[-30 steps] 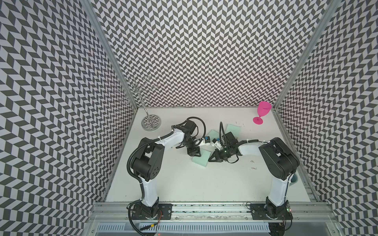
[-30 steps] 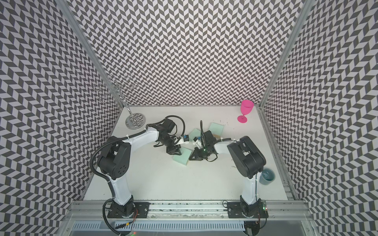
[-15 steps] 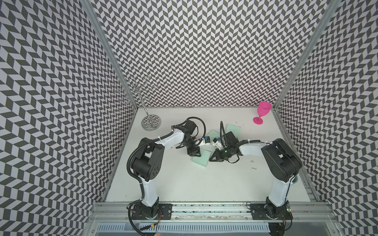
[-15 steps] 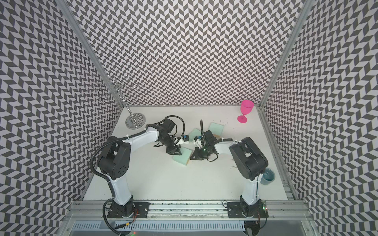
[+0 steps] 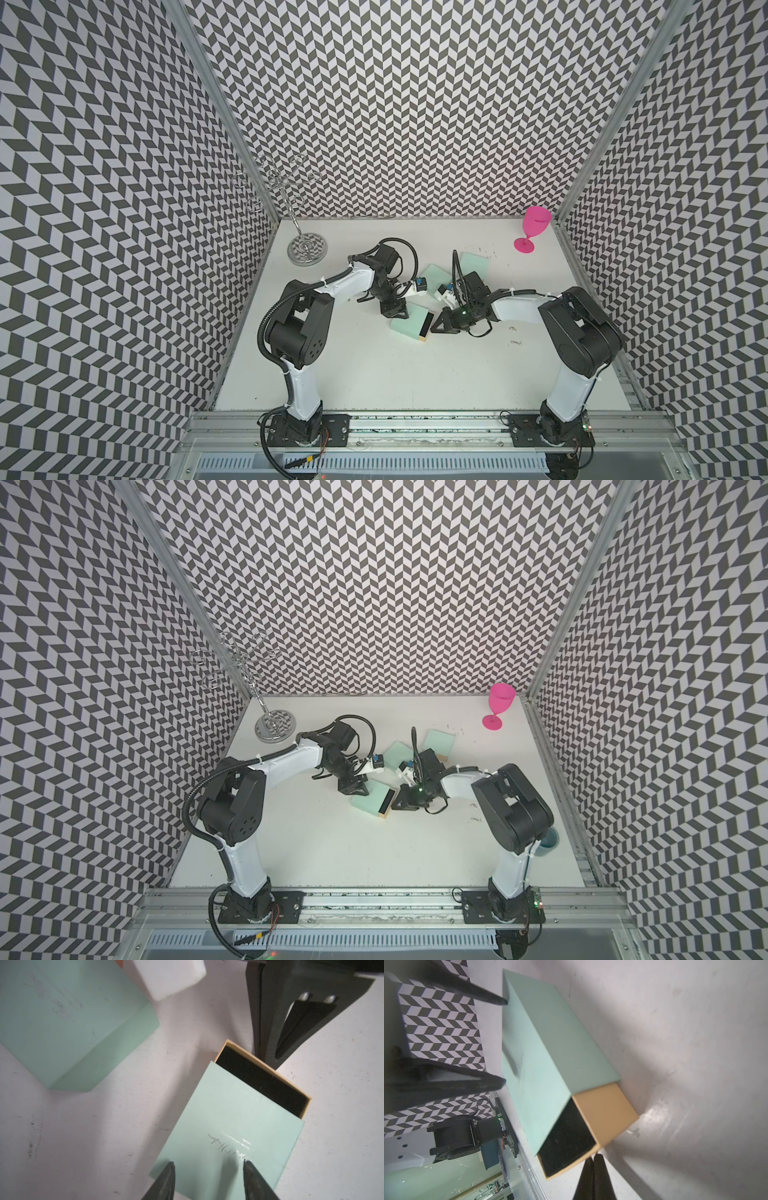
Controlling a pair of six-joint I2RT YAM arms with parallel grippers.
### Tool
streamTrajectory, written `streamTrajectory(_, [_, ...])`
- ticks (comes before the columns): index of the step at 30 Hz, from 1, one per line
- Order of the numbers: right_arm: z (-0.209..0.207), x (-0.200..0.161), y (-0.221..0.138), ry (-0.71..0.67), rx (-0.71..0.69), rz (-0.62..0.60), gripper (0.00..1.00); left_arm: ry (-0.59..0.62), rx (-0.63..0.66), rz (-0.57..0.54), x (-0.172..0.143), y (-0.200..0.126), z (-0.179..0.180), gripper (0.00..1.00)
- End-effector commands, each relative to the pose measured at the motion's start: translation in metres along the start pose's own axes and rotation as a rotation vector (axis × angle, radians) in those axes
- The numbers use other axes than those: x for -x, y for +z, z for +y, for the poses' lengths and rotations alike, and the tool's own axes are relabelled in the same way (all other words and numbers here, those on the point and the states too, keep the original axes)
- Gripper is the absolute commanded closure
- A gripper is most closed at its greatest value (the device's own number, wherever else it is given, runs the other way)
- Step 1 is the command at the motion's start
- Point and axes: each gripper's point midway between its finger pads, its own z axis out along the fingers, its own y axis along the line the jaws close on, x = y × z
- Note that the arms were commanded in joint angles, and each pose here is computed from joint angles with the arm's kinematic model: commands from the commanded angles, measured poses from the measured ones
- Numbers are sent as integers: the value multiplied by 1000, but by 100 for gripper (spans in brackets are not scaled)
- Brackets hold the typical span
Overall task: Place the earrings into the drawer-style jewelry box
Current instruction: Open the drawer in the jewelry box.
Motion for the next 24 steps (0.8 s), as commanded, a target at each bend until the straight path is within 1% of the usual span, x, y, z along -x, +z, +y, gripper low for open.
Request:
streamTrajectory(1, [-13,-13,-6,12,-48,0,100,-43,-92,90,-29,21,-23,46])
streamTrajectory(6, [-17,-19,-13,22,-61,-10,100,-45,-94,93,-30,21,-24,46])
streamTrajectory(24, [-30,-26,-26,27,-109,-7,100,-46,-85,87,-28,20,-23,46])
